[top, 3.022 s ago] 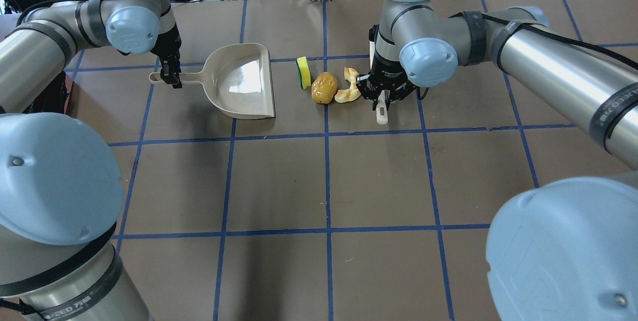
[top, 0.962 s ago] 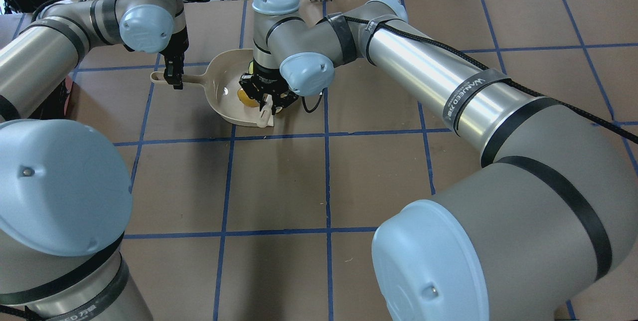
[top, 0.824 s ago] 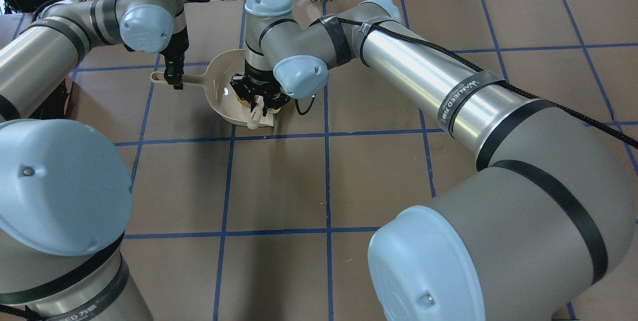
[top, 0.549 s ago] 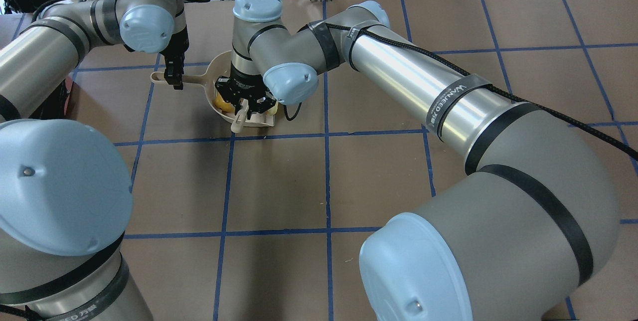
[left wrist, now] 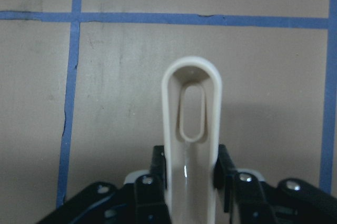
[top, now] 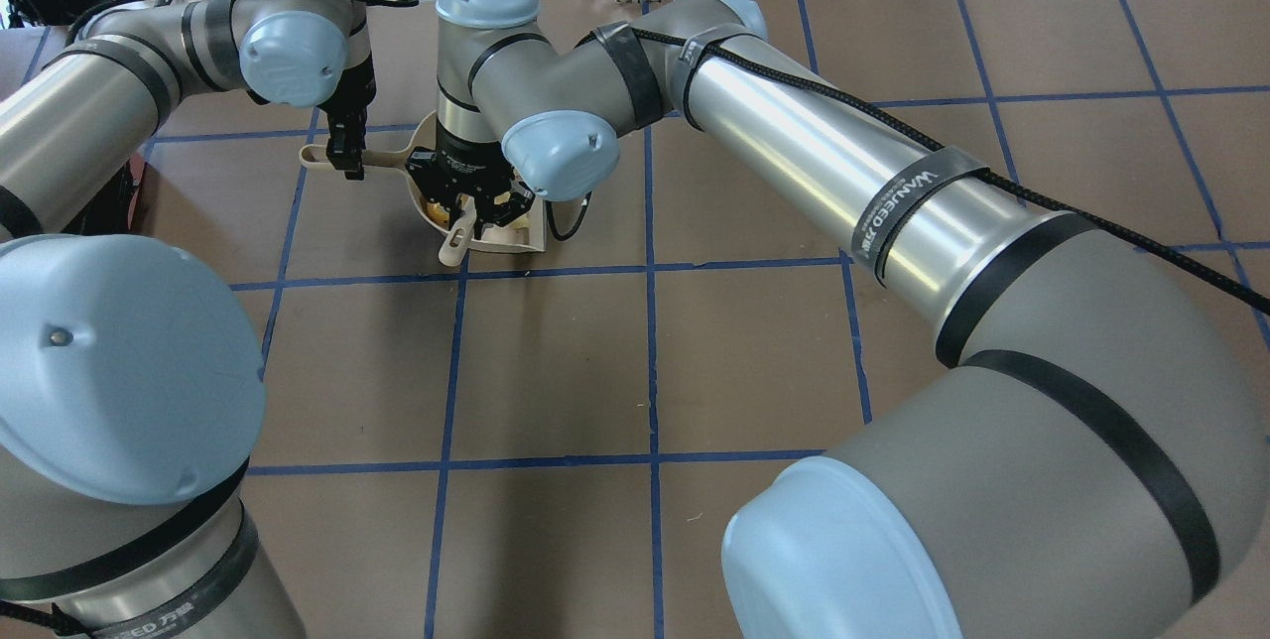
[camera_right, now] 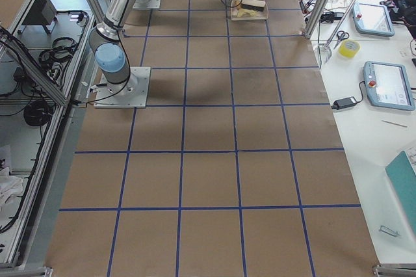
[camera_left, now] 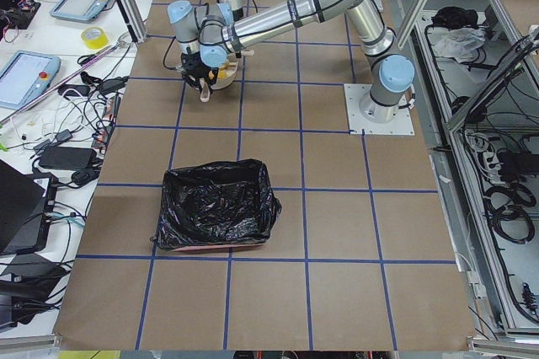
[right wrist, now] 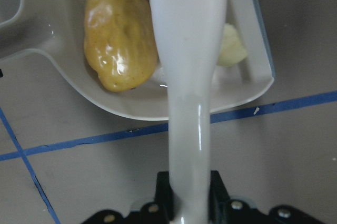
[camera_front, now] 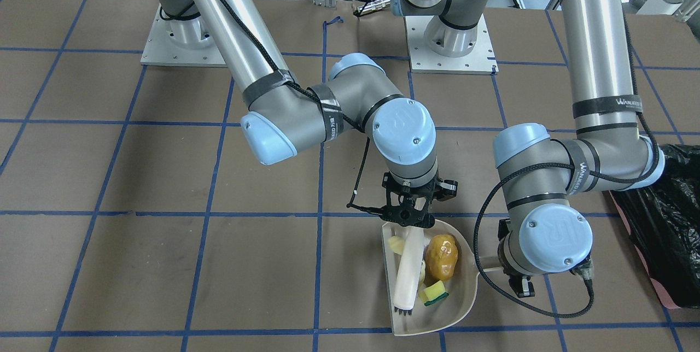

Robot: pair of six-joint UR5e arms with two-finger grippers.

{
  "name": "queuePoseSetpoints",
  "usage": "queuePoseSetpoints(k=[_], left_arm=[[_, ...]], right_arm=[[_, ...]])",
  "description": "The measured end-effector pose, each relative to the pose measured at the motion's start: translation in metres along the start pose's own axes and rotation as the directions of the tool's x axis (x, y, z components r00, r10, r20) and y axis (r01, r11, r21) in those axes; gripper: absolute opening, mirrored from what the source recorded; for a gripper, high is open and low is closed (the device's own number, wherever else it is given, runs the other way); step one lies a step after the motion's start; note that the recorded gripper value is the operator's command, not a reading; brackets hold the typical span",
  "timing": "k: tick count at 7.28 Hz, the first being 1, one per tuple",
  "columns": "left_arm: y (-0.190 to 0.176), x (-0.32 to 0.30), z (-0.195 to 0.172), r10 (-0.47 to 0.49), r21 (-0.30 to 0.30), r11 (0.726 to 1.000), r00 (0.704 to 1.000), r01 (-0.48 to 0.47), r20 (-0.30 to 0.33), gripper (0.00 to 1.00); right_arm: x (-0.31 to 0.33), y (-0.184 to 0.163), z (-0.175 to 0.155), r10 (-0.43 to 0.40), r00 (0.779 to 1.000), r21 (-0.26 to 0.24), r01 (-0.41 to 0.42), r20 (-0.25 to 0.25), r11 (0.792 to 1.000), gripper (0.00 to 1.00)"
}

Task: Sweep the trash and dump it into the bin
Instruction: 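Lift the dustpan toward the bin with the left gripper while the right returns the brush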

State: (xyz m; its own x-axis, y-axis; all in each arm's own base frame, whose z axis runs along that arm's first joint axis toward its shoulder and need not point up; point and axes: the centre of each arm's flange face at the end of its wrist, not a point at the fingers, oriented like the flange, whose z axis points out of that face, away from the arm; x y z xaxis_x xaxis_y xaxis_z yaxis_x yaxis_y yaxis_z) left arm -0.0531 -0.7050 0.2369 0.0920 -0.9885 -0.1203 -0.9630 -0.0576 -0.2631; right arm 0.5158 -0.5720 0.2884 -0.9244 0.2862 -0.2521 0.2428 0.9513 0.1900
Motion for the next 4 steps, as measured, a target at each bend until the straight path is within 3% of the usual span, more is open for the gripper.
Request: queuePoseSetpoints(k=[3, 4], left_arm=[[-0.001, 0.0, -0.002, 0.003, -0.004, 1.0, 1.0, -0.003, -0.002, 0.02], [-0.003, -0.002, -0.006, 0.02, -0.013, 1.0, 1.0, -0.02, -0.004, 0.02]], right_arm=[[0.02, 0.004, -0.043, 0.109, 0.993, -0.033, -0.111, -0.051, 0.993, 0.0], [0.04, -0.006, -0.061, 0.126, 0.988, -0.024, -0.129, -0.095, 0.991, 0.0]])
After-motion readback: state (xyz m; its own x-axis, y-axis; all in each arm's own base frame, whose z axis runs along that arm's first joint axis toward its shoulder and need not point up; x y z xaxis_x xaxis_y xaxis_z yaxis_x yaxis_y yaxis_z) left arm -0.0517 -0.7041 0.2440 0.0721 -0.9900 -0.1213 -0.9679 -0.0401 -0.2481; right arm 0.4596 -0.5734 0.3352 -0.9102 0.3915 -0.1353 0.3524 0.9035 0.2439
